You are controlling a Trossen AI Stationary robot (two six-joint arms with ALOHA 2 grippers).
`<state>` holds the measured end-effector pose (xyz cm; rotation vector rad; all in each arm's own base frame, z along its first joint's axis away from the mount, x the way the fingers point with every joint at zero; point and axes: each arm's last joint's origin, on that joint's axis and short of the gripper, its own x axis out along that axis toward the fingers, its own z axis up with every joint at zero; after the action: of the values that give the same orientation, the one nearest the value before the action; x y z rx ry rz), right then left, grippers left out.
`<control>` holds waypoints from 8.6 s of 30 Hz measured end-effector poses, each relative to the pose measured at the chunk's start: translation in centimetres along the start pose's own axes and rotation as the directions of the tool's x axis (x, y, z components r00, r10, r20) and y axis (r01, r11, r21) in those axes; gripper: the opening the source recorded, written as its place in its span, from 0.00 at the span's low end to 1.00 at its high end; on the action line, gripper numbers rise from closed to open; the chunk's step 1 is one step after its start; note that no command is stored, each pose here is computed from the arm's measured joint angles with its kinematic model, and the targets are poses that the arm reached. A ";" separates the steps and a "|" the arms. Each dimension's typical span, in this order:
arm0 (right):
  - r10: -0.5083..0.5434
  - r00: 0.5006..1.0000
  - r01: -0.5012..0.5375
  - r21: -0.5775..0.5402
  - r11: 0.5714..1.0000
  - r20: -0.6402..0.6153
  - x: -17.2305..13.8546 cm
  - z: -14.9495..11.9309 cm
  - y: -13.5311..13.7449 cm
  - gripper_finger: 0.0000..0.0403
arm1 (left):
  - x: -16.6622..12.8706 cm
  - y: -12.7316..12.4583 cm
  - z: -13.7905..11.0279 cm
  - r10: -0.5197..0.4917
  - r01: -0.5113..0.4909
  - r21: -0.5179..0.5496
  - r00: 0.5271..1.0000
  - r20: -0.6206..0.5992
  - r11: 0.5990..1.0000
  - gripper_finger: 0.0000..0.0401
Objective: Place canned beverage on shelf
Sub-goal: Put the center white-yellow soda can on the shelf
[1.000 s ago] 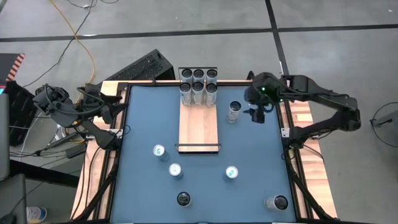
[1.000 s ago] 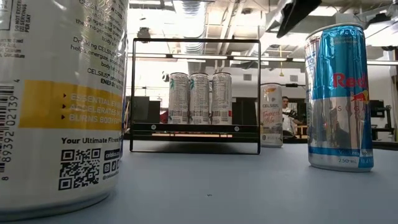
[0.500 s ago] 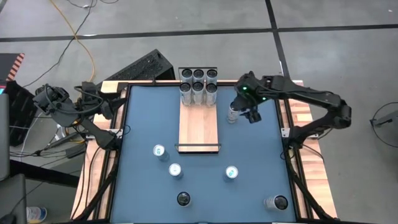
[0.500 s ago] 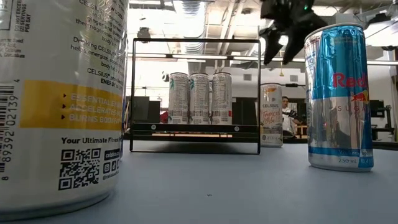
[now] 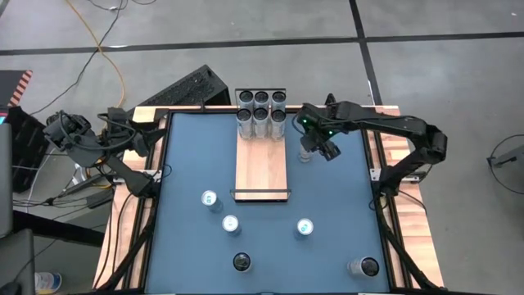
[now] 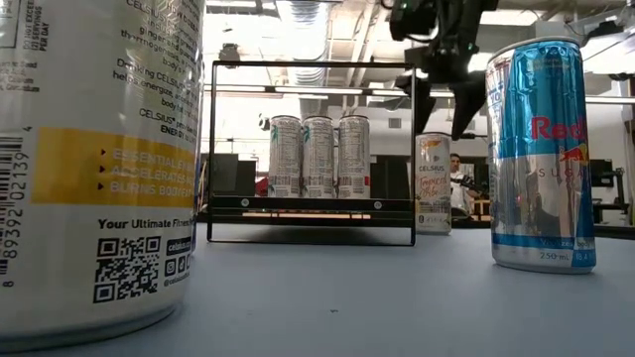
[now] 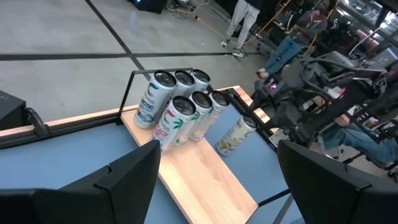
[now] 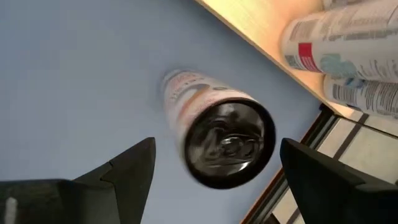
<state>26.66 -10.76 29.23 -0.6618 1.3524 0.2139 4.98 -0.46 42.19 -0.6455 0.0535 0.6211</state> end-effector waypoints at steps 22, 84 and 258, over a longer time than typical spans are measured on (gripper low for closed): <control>0.065 0.998 -0.065 0.002 0.998 0.016 2.3 0.7 -0.6 0.79 | 0.0 0.3 -0.1 0.026 -0.026 0.030 0.999 0.020 0.999 0.77; 0.016 1.000 -0.015 0.587 0.810 0.003 1.3 -0.5 -2.2 0.78 | 0.0 0.3 0.0 0.030 -0.032 0.035 0.999 0.031 0.999 0.77; 0.063 0.998 -0.048 0.862 0.504 0.019 -4.4 4.9 -1.4 0.59 | 0.0 0.7 -0.2 0.065 -0.065 0.002 0.996 0.057 0.998 0.77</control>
<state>30.45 -8.21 34.18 0.2581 1.2894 -0.4329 4.65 -0.11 41.65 -0.6241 0.0224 0.7018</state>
